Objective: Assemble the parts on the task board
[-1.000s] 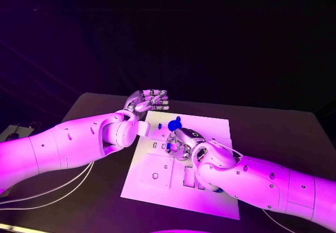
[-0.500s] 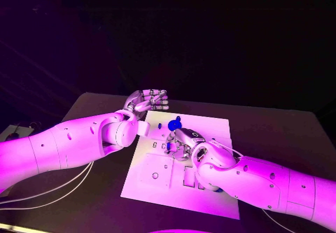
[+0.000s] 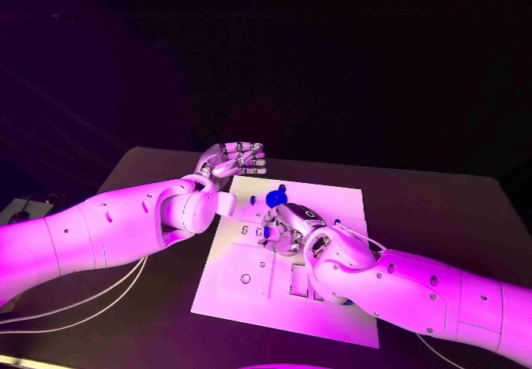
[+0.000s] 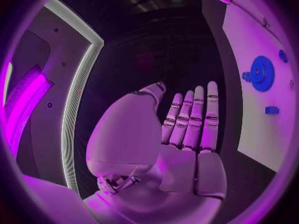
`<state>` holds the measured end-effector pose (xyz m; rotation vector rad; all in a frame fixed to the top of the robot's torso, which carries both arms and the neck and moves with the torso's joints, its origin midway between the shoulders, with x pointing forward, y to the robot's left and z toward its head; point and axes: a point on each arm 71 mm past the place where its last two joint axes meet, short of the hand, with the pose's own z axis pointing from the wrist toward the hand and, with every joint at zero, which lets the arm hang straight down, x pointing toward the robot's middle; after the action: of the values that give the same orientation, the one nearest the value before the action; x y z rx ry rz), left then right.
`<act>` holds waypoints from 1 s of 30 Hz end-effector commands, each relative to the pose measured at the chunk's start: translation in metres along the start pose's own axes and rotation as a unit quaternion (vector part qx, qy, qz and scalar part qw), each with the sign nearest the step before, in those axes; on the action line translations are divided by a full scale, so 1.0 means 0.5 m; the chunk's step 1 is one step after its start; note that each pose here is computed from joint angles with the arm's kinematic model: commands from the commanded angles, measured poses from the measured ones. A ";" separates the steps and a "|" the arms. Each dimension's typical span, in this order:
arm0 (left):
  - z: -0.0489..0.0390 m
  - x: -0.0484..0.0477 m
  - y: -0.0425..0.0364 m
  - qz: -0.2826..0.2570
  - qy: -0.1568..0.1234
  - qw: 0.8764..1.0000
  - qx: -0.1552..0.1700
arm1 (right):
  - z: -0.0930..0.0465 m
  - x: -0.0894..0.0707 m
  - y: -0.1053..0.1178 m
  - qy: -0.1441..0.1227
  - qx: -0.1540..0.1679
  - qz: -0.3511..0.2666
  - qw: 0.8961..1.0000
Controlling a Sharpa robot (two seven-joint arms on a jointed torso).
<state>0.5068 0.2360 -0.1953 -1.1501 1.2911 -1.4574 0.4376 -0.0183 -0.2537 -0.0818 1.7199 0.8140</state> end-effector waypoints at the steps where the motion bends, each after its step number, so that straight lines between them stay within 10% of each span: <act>1: 0.000 0.002 -0.001 0.011 0.023 1.000 -0.002 | -0.008 -0.013 0.006 -0.023 -0.027 0.012 0.999; 17: -0.015 -0.034 0.027 0.205 0.124 0.965 -0.108 | -0.085 -0.179 -0.039 -0.067 -0.123 0.108 0.984; 24: -0.041 -0.030 0.038 0.317 0.175 0.917 -0.170 | -0.133 -0.256 -0.112 -0.105 -0.083 0.174 0.976; 30: -0.059 -0.028 0.037 0.380 0.165 0.880 -0.233 | -0.161 -0.305 -0.167 -0.128 -0.031 0.223 0.966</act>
<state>0.4839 0.2512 -0.2106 -0.6076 1.9821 -0.9804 0.4574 -0.1763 -0.1535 0.2426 1.4954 1.0891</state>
